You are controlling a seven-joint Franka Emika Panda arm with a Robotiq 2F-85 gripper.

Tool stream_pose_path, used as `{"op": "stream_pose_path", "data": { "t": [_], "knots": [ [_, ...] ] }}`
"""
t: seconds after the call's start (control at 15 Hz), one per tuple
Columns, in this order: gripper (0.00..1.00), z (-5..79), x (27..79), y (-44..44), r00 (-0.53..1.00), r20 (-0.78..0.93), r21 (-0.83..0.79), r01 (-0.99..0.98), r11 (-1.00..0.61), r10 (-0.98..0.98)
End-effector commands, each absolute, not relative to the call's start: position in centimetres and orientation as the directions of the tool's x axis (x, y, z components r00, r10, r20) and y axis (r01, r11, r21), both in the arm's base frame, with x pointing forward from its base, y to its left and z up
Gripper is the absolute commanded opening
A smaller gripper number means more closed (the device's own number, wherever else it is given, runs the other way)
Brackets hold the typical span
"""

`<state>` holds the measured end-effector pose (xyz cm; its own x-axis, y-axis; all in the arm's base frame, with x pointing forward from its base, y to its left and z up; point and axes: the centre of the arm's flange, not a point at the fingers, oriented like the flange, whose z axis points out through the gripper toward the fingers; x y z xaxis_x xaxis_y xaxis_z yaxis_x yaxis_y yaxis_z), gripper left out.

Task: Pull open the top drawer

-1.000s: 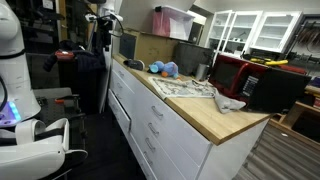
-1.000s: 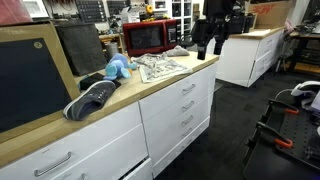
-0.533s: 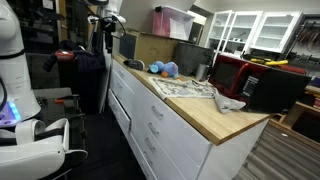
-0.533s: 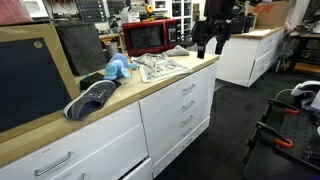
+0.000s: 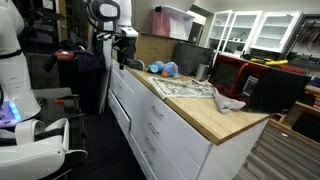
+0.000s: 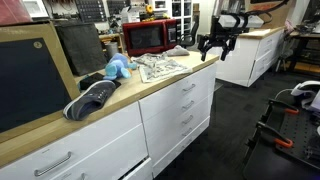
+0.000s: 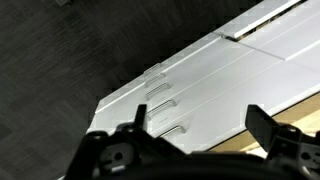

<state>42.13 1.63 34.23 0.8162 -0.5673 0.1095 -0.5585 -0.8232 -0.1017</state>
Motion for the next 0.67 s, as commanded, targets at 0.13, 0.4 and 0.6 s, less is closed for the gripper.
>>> {"op": "stream_pose_path", "data": {
  "t": [0.13, 0.4, 0.6],
  "knots": [
    [1.00, 29.3, 46.0, -3.6, 0.611, 0.132, -0.113, -0.773, -0.624, -0.780],
    [1.00, 26.5, 48.4, -6.7, 0.489, 0.126, -0.123, -0.855, -0.503, -0.863],
    [1.00, 24.8, 50.0, -9.1, 0.432, 0.207, -0.121, -0.879, -0.461, -0.878]
  ]
}}
